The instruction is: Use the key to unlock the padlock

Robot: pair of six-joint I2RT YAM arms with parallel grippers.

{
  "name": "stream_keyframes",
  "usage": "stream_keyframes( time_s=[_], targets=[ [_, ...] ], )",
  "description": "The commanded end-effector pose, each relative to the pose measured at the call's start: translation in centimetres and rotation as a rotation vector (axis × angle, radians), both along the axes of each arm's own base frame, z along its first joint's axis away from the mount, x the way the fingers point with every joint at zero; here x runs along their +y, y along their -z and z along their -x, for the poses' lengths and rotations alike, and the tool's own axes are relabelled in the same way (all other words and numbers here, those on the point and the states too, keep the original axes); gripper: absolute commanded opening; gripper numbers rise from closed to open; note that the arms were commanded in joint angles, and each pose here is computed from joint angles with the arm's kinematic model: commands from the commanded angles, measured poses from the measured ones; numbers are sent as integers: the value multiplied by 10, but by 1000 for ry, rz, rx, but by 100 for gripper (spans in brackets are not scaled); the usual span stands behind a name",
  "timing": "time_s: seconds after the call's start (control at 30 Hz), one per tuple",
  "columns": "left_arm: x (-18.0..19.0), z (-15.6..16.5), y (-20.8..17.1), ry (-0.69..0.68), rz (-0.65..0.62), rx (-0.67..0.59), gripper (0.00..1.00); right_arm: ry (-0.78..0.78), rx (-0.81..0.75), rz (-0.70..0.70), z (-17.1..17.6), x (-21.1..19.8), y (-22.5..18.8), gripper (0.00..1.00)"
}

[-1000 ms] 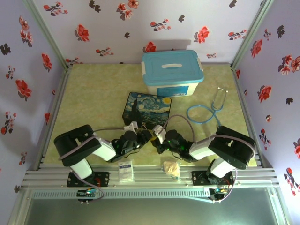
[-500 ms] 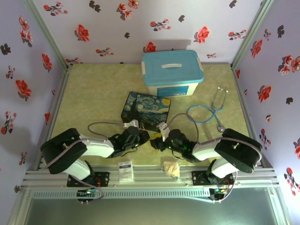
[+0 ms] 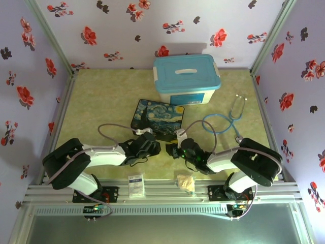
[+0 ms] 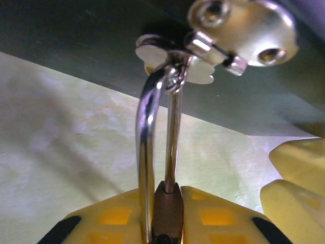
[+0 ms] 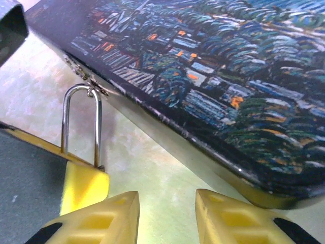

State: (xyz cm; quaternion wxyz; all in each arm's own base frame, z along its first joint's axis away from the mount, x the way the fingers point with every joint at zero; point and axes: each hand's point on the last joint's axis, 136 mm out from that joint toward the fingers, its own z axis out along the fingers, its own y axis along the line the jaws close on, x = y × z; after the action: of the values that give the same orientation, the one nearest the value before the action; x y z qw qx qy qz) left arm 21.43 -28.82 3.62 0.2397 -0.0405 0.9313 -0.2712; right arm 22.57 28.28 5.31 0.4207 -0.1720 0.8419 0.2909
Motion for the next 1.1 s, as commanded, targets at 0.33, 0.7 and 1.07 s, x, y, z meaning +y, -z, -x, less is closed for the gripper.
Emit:
stream_keyframes(
  time_s=[0.33,0.7,1.07],
  targets=[
    [51,5,14,51,-399,14,22,98,4,46,-13,-11,11,33],
    [27,6,0,77,-235,-17,29,93,3,65,-14,-10,15,33],
    [23,8,9,81,-233,-4,25,95,7,71,-15,-9,21,33]
  ],
)
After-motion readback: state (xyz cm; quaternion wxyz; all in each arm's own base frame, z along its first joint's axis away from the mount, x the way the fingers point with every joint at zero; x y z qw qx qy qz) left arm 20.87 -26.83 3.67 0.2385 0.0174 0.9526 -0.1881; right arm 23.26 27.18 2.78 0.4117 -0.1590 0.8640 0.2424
